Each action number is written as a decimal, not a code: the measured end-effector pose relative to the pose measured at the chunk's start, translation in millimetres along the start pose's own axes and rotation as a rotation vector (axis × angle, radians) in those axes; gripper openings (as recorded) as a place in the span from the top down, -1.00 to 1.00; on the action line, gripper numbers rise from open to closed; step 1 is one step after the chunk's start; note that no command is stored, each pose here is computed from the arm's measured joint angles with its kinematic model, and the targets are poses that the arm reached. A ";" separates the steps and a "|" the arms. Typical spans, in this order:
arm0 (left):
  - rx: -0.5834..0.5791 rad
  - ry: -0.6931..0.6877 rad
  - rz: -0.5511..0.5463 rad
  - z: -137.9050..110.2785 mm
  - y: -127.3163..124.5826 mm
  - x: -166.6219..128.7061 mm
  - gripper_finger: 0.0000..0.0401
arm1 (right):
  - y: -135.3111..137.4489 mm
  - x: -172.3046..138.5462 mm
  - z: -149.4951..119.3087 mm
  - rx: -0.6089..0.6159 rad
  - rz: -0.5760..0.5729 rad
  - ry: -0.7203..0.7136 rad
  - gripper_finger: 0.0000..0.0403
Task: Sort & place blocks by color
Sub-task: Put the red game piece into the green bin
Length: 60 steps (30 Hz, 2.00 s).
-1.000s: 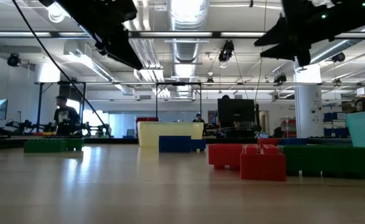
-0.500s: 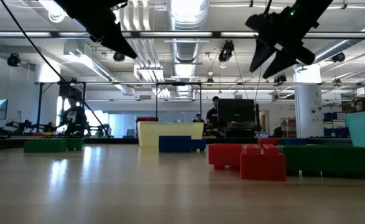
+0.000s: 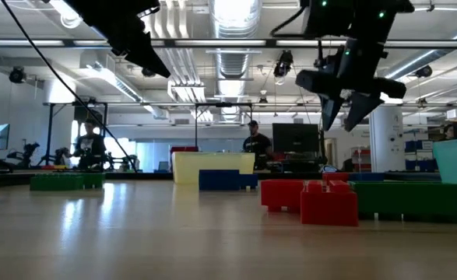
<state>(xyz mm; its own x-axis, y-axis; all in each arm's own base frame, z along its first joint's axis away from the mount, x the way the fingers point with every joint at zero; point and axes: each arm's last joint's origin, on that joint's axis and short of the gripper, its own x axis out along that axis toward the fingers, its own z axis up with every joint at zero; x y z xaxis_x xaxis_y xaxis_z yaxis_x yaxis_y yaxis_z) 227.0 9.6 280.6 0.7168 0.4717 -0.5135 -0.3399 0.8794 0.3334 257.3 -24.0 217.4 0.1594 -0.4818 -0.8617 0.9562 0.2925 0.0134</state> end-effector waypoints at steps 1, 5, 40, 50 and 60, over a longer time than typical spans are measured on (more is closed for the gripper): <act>0.002 0.002 0.000 -0.6 -0.1 0.1 0.56 | 0.6 4.1 0.8 0.002 -0.014 0.002 -0.09; 0.001 0.001 0.003 -0.5 0.2 -0.3 0.56 | -1.0 22.7 6.4 0.002 -0.076 0.018 -0.09; 0.006 0.001 0.055 -0.4 1.9 -0.7 0.56 | 19.2 106.2 -2.0 -0.042 -0.177 0.081 -0.09; 0.006 0.000 0.055 -0.3 2.0 -0.8 0.56 | 23.7 107.3 -0.1 -0.055 -0.134 0.064 -0.09; 0.006 0.000 0.055 -0.3 2.0 -0.8 0.56 | 25.3 107.6 0.2 -0.052 -0.115 0.066 0.26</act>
<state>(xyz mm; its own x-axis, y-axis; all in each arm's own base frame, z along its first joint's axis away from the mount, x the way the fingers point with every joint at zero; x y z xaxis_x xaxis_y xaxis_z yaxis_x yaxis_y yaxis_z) 225.6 11.0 281.4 0.6971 0.5194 -0.4943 -0.3749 0.8517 0.3662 298.6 -68.6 125.1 0.0310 -0.4600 -0.8874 0.9529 0.2815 -0.1127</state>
